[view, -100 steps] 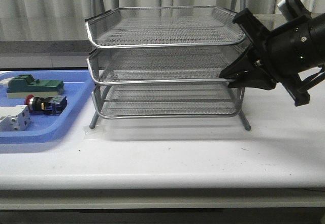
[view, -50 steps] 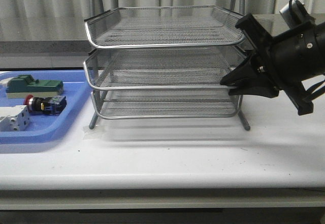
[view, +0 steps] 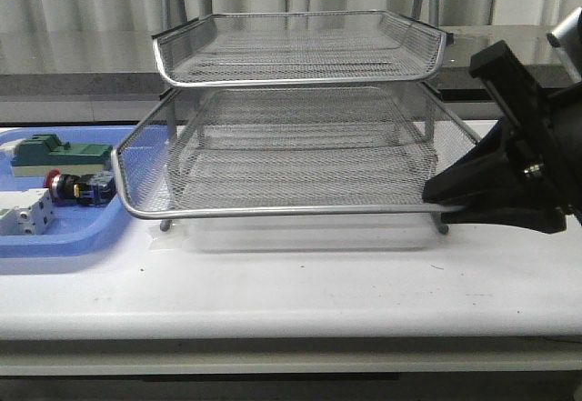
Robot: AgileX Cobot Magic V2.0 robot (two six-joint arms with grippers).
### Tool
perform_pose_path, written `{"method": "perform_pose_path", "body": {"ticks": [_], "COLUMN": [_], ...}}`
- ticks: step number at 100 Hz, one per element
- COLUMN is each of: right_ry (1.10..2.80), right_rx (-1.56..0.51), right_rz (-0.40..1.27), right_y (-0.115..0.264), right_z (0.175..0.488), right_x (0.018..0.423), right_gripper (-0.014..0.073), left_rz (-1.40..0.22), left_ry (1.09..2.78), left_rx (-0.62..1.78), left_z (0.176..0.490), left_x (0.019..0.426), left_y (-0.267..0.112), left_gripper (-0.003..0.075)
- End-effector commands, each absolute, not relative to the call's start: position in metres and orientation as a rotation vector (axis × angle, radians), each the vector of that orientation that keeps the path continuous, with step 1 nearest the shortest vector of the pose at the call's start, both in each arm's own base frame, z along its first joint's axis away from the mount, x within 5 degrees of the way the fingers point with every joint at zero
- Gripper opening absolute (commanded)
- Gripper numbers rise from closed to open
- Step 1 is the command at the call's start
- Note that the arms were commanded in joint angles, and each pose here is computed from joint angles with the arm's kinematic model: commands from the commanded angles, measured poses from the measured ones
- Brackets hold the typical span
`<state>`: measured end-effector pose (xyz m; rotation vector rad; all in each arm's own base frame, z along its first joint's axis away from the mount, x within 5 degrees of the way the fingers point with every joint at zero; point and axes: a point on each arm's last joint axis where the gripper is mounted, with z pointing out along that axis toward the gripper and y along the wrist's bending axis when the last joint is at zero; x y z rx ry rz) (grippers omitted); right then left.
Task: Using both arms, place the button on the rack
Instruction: 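Pull the middle wire tier out toward the robot with the right gripper, then release the tier and withdraw the right gripper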
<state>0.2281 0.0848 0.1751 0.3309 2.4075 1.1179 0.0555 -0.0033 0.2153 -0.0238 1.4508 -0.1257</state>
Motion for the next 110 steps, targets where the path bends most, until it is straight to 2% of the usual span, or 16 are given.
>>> {"method": "perform_pose_path", "body": {"ticks": [1,11,25,35,54,73,88,110], "right_ry": [2.358,2.342,2.317,2.294,2.292,2.378,2.461,2.463], "right_rx": [0.190,0.179,0.150,0.092,-0.044,-0.153,-0.197,-0.173], "right_rz": [1.129,1.132,1.133,1.124,1.083,0.971,0.761,0.365], "right_y": [0.087,0.087,0.088,0.088,0.087,0.082,0.069,0.042], "right_z": [0.189,0.193,0.199,0.206,0.218,0.228,0.245,0.293], "right_x": [0.225,0.224,0.222,0.218,0.206,0.188,0.176,0.161], "right_gripper": [0.0036,0.0126,0.0379,0.0491,0.0498,0.0498,0.0493,0.0486], "left_rz": [-0.144,-0.144,-0.144,-0.144,-0.144,-0.144,-0.144,-0.144], "left_ry": [1.372,1.372,1.372,1.372,1.372,1.372,1.372,1.372], "left_rx": [-0.024,-0.024,-0.024,-0.024,-0.024,-0.024,-0.024,-0.024], "left_z": [0.213,0.213,0.213,0.213,0.213,0.213,0.213,0.213], "left_x": [0.053,0.053,0.053,0.053,0.053,0.053,0.053,0.053], "left_y": [-0.004,-0.004,-0.004,-0.004,-0.004,-0.004,-0.004,-0.004], "left_gripper": [-0.0020,-0.0020,-0.0020,-0.0020,-0.0020,-0.0020,-0.0020,-0.0020]}}
